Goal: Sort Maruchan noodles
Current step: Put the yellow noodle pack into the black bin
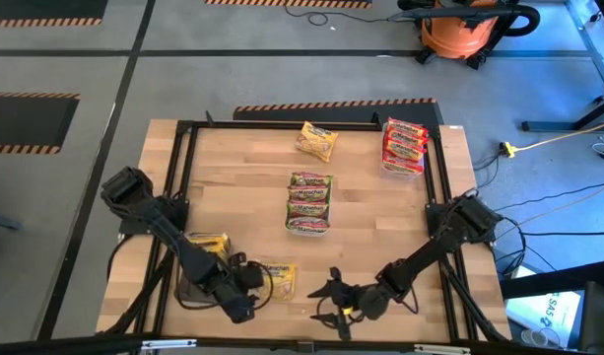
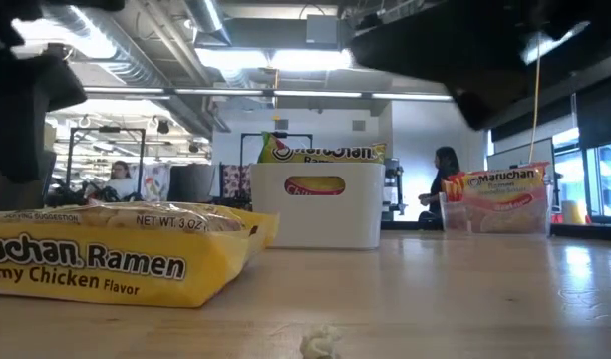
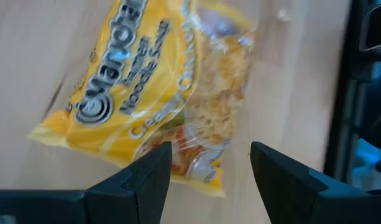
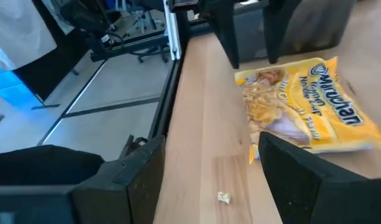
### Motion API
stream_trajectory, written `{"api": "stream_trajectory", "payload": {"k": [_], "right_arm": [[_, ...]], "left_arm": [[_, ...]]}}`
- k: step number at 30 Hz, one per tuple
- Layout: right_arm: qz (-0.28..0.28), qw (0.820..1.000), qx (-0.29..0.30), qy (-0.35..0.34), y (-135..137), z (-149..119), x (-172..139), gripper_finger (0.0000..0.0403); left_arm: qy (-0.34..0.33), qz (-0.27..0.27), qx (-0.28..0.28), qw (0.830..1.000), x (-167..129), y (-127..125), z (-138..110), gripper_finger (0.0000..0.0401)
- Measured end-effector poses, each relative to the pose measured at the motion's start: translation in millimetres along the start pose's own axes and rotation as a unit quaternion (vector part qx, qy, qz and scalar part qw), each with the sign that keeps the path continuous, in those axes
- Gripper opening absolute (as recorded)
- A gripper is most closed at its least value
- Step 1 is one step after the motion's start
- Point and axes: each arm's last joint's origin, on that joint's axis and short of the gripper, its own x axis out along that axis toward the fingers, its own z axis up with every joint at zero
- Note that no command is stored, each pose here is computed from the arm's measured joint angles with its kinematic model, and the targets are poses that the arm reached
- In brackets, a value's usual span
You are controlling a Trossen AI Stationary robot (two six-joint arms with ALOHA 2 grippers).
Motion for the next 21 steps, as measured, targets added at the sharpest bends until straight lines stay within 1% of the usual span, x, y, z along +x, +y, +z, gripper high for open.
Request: {"api": "stream_trajectory", "payload": {"k": [7,12,15,21], "right_arm": [[0.005,1.000,-0.002,0.018,-12.1,0.2,21.5,0.0237],[-0.010,0.999,-0.003,0.041,-28.3,-5.2,30.2,0.0237],[-0.019,0.999,-0.002,0.043,-35.3,-8.0,34.5,0.0237],[-0.023,0.999,-0.008,0.033,-39.3,-4.6,36.4,0.0237]], "left_arm": [[0.018,0.025,-0.019,0.999,12.9,10.3,-7.8,0.0214],[0.023,0.036,-0.022,0.999,22.5,14.3,-8.0,0.0214],[0.021,0.038,-0.018,0.999,26.1,15.1,-6.7,0.0214],[-0.007,0.034,0.021,0.999,29.7,15.9,1.6,0.0214]]}}
